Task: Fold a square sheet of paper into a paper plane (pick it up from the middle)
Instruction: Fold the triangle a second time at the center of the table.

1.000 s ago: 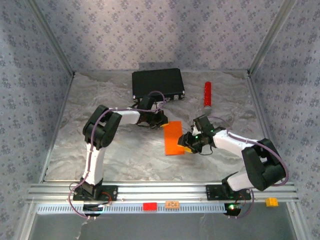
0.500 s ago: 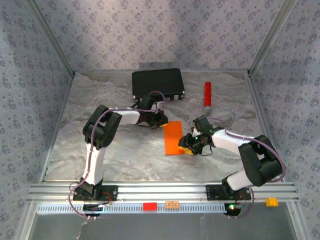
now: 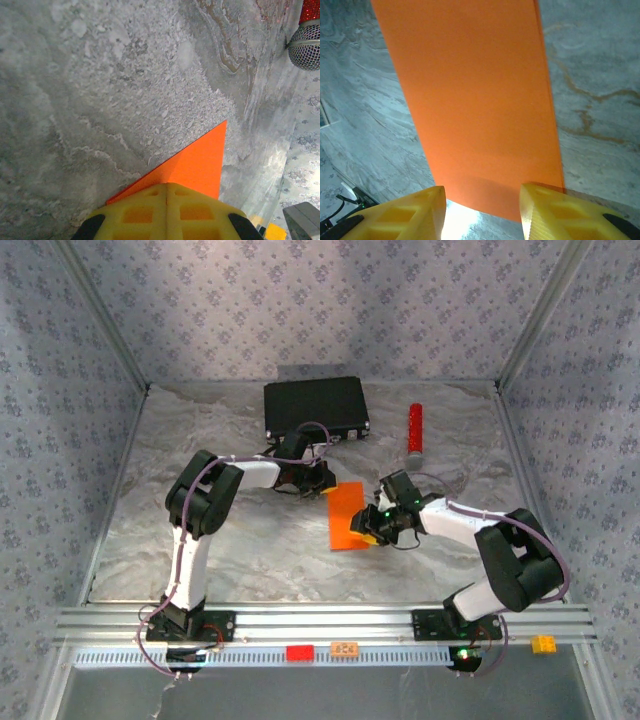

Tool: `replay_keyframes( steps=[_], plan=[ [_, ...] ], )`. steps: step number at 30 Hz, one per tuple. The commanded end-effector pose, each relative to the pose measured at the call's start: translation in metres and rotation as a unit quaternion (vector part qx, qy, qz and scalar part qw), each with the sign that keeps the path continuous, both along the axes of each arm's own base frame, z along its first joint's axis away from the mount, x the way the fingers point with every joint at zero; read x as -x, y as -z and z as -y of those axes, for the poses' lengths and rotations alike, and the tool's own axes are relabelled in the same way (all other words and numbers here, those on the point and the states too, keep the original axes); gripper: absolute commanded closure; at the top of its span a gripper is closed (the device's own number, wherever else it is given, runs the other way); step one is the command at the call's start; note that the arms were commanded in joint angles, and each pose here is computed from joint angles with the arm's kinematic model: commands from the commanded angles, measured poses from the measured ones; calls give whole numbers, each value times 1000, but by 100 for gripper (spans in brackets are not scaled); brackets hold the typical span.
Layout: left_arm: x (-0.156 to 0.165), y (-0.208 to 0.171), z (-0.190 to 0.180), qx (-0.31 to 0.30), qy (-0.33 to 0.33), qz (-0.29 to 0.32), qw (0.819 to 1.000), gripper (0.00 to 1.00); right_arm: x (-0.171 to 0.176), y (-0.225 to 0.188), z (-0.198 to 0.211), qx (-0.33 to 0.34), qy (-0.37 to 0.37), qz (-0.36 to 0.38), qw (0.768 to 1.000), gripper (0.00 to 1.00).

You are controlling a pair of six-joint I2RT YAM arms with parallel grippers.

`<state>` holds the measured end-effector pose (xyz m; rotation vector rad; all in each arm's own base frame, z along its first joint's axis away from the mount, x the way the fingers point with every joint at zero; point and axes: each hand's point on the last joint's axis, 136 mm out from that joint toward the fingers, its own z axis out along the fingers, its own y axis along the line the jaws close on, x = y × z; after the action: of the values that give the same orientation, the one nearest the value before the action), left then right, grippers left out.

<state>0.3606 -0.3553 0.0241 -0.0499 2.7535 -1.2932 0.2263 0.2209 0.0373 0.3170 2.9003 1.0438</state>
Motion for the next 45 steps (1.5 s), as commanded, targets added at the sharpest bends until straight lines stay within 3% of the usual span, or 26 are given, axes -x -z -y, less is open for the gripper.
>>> replay_keyframes(
  steps=[1,14,45],
  plan=[
    [24,35,0,-34,13,-46,998,95,-4,-13,-5,-11,-8,16,1000,55],
    [25,34,-1,-34,15,-43,998,95,37,-13,-20,-58,19,-20,998,50],
    [25,37,0,-36,16,-48,998,95,44,3,-28,-63,22,-46,997,47]
  ],
)
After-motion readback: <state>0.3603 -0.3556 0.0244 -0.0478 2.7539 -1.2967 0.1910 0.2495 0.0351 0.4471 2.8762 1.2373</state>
